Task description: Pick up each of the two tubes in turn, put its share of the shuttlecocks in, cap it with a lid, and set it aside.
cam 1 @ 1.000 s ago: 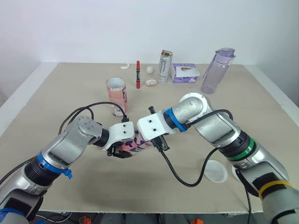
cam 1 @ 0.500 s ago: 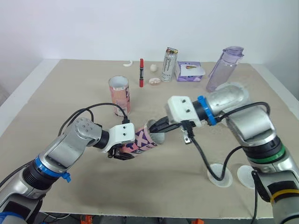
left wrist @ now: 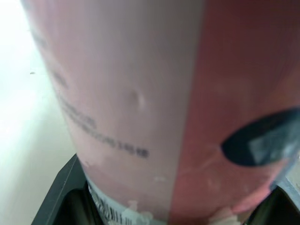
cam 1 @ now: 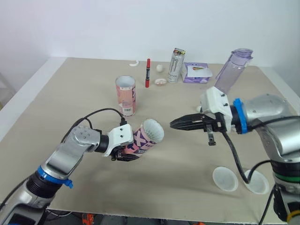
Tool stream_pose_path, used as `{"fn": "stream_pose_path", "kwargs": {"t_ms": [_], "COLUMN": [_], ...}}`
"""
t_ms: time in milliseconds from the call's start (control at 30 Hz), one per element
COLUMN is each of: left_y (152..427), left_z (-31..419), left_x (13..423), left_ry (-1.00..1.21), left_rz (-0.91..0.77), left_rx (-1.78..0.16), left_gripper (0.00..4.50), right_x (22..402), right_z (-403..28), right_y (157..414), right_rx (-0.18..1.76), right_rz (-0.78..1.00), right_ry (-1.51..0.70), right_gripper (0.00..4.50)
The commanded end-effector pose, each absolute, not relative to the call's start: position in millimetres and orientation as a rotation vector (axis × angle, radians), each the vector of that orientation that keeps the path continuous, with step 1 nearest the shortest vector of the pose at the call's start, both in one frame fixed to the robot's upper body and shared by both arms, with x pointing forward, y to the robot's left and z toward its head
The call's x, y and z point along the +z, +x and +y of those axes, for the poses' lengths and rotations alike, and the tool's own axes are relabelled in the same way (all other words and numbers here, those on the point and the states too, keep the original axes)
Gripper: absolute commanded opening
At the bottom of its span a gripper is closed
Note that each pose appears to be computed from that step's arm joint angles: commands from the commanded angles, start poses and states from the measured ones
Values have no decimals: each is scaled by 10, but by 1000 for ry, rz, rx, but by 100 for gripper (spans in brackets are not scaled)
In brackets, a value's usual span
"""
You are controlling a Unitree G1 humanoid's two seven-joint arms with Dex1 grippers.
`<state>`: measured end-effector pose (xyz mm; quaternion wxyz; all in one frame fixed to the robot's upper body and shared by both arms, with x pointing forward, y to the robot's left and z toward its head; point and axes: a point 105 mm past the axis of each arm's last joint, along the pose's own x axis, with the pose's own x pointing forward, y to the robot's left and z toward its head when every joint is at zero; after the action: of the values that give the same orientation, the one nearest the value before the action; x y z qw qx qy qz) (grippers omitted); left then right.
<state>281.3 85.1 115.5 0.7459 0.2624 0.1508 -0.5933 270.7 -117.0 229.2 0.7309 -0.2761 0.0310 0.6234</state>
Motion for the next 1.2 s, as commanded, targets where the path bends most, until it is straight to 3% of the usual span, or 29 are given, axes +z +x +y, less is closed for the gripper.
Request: {"fn": "stream_pose_path", "kwargs": {"t_ms": [33, 367, 833, 1200], "left_y": [2788, 2792, 2651, 2426], "left_z": [674, 345, 41, 14], "left_x": [1221, 1289, 940, 758], "left_ry": [458, 213, 231, 259], "left_rz": [158, -94, -99, -4], "left_rx": [-1331, -1383, -1518, -1618], "left_gripper": [280, 280, 280, 280], "right_x": [2343, 2235, 2033, 1820], "right_z": [-1375, -1792, -2165, -2570], "right_y": [2630, 2605, 2398, 2203], "right_rx": [1294, 1163, 1075, 980], "right_rz": [56, 169, 373, 555], "right_ry": [-575, -559, -540, -570], "right_gripper": [7, 7, 7, 7]}}
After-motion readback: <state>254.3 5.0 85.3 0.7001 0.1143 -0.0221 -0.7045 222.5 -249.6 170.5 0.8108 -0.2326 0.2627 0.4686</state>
